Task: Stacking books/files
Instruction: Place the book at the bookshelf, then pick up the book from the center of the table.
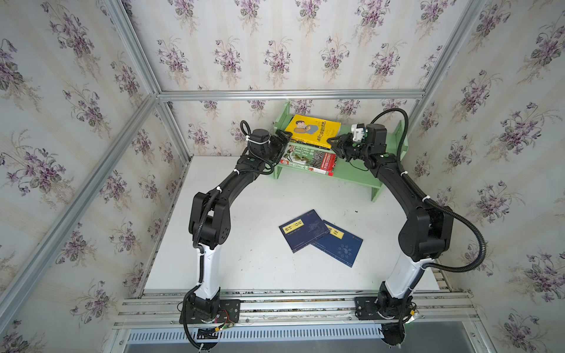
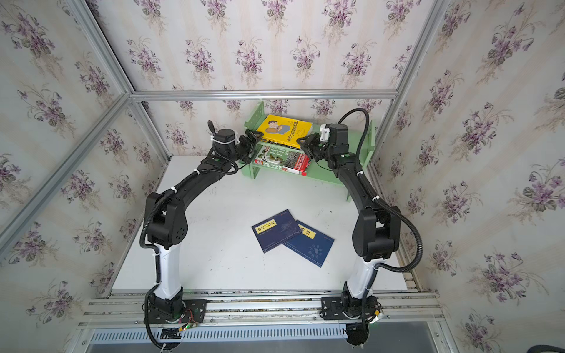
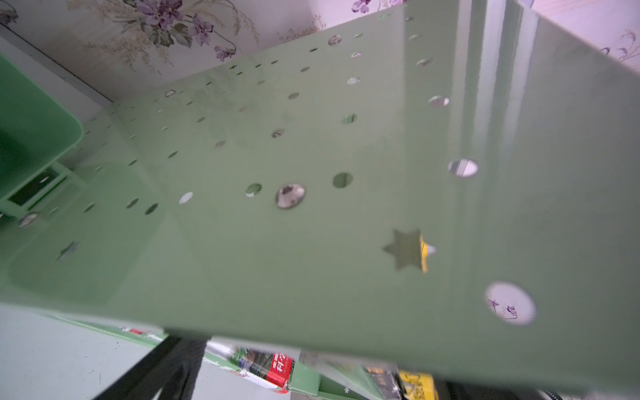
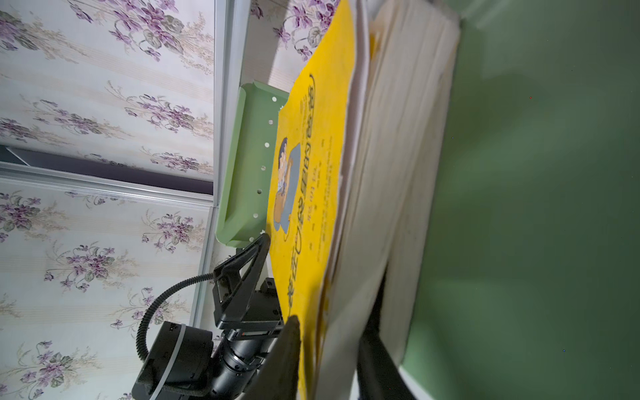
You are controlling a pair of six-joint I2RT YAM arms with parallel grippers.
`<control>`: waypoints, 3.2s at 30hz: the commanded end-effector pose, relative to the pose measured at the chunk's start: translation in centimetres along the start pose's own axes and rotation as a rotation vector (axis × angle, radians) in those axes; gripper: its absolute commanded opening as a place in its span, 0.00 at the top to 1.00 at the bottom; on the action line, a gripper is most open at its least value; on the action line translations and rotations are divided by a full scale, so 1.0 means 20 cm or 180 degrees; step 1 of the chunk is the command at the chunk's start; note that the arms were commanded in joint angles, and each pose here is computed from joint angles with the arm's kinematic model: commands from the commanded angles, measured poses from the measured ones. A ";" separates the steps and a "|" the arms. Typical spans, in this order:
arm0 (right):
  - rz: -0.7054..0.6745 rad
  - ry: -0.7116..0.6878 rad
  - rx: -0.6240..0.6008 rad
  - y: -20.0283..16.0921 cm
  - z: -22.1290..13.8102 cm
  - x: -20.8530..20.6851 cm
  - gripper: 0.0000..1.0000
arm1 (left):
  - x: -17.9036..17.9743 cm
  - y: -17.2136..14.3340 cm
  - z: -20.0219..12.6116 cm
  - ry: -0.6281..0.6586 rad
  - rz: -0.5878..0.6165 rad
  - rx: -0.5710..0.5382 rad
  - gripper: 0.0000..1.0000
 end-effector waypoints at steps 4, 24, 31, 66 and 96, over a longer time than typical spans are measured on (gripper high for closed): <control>-0.0176 -0.0110 -0.0090 0.04 -0.01 0.03 0.71 | 0.02 -0.01 0.00 0.0101 -0.0051 0.0034 0.00; -0.0199 -0.0162 -0.0103 0.06 0.03 0.03 0.73 | 0.02 0.00 0.01 0.0093 -0.0065 0.0019 0.00; -0.0325 -0.0361 -0.0137 0.06 -0.03 0.05 0.56 | 0.00 0.00 0.01 0.0054 -0.0070 0.0021 0.00; -0.1142 -0.0255 -0.0343 -0.22 -0.38 0.05 0.18 | -0.07 -0.29 -0.73 -0.0086 0.1488 0.0387 0.00; -0.1399 -0.2125 0.1734 -1.18 -0.18 -0.84 0.28 | 0.79 -1.11 -0.74 0.1172 0.2319 0.2948 0.00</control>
Point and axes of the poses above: each gripper's point midway between its finger pads, its own z axis out along the fingers, its own x axis along the line the jaws close on, y = z × x, the point moved 9 cm from there along -z, back along the fingers, and after that the axes turned 1 degree about z, right-handed, at the moved point
